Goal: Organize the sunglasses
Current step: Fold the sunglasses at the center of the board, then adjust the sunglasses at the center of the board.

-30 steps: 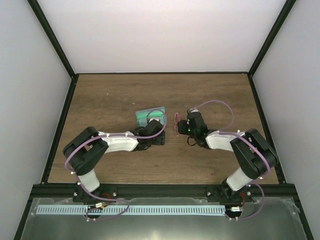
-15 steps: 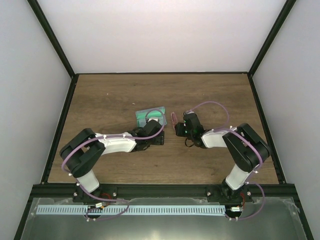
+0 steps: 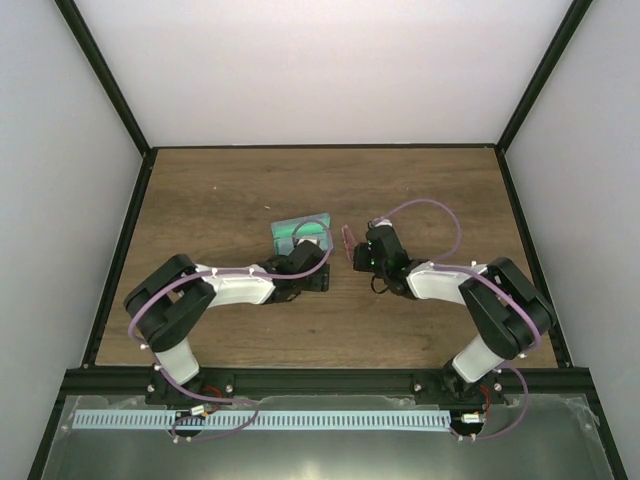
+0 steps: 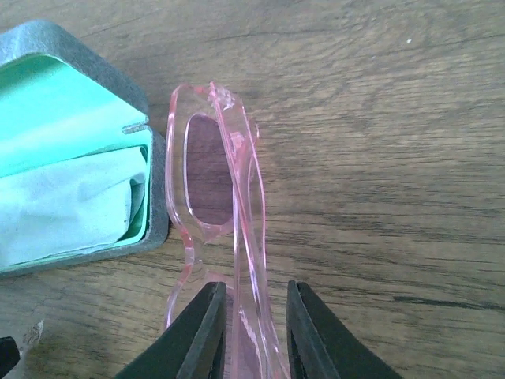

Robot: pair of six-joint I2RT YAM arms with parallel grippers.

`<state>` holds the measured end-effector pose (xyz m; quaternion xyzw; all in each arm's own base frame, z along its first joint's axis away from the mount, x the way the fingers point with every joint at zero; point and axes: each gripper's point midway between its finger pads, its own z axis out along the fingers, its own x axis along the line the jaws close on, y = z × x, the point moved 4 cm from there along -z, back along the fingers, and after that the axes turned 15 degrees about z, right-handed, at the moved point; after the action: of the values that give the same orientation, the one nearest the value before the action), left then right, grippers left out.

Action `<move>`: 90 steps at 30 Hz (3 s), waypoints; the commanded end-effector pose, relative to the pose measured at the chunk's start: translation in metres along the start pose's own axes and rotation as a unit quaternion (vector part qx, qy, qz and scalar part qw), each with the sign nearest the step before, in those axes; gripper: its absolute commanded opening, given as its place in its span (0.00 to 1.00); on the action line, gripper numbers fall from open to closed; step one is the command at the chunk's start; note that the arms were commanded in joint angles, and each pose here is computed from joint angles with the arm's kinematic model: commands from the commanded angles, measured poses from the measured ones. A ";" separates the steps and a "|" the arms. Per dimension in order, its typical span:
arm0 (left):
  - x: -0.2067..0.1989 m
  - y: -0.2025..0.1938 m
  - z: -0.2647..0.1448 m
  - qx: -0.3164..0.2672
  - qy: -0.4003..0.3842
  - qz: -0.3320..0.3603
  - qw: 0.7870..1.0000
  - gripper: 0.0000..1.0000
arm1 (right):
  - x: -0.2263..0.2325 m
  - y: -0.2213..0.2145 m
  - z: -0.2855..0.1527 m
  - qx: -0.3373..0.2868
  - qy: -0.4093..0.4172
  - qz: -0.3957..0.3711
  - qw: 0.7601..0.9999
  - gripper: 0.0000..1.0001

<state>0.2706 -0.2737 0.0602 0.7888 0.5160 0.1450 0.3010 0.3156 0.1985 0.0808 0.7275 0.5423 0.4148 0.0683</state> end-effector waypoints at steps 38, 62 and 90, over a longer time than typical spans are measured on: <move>-0.002 -0.010 0.002 0.006 -0.014 0.005 1.000 0.77 | 0.021 0.002 -0.015 -0.014 0.088 -0.042 0.995 0.23; -0.001 -0.009 0.001 0.003 -0.011 0.000 1.000 0.77 | 0.013 -0.008 -0.001 -0.020 -0.010 -0.057 0.998 0.11; -0.006 -0.015 0.005 0.005 -0.034 0.012 0.999 0.77 | -0.043 -0.010 -0.031 -0.168 -0.476 -0.146 0.851 0.05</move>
<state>0.2653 -0.2794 0.0572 0.7919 0.5021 0.1223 0.3252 0.3033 0.1789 0.0703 0.7450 0.5149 0.1729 0.3872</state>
